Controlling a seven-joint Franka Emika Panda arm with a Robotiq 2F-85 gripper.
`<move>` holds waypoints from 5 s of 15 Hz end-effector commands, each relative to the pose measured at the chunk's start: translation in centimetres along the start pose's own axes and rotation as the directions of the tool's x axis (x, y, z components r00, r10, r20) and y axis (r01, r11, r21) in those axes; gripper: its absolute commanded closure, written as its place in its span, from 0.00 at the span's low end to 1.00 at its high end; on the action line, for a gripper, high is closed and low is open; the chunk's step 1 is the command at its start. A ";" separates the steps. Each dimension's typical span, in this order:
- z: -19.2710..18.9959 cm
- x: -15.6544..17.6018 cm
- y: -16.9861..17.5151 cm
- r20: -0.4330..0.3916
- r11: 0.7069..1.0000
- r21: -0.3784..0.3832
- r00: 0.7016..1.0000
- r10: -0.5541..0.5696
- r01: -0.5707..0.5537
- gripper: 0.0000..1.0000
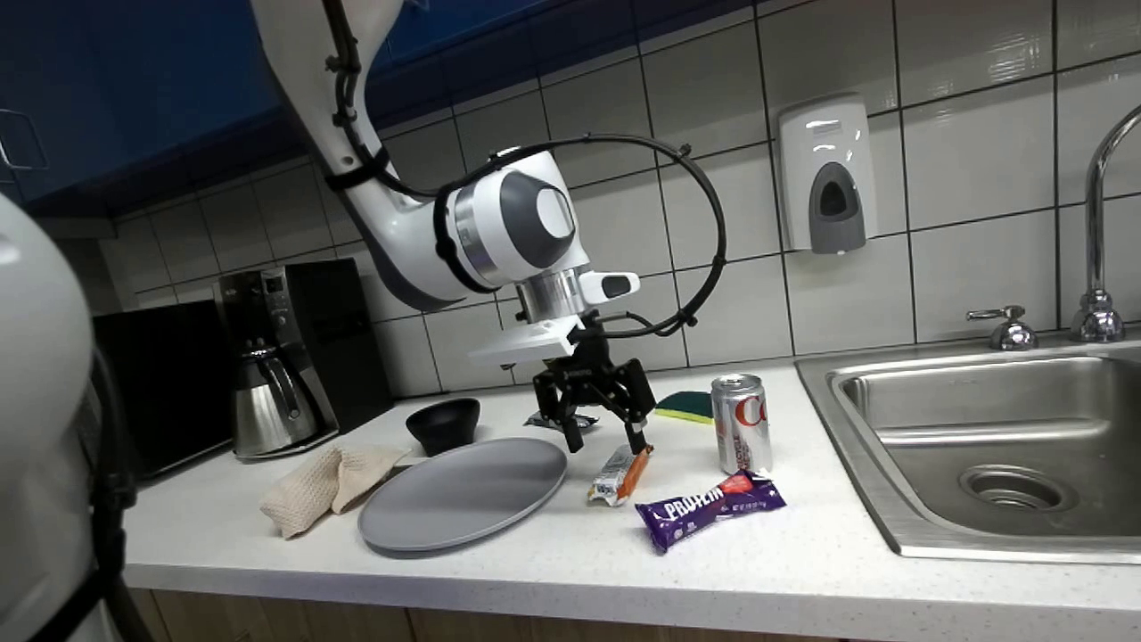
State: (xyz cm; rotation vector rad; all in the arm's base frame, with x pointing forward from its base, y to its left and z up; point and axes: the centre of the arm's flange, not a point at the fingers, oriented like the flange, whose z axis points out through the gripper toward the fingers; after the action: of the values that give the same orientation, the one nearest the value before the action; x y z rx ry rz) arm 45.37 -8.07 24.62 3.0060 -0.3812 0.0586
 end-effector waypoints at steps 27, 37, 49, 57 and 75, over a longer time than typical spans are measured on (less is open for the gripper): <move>-1.9 2.1 -1.2 -0.042 1.000 0.018 0.999 -0.015 0.016 0.82; -5.2 -0.6 -6.8 -0.081 0.989 0.039 0.987 -0.139 0.143 0.82; -5.6 -3.5 -17.4 -0.083 0.929 0.077 0.931 -0.356 0.362 0.82; -3.6 -5.2 -21.0 -0.045 0.910 0.124 0.918 -0.393 0.395 0.82; -3.0 -8.8 -23.9 0.032 0.869 0.116 0.873 -0.487 0.481 0.82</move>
State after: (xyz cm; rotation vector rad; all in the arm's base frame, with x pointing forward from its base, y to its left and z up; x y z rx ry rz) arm 43.08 17.40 23.89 3.1205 0.3841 -0.0347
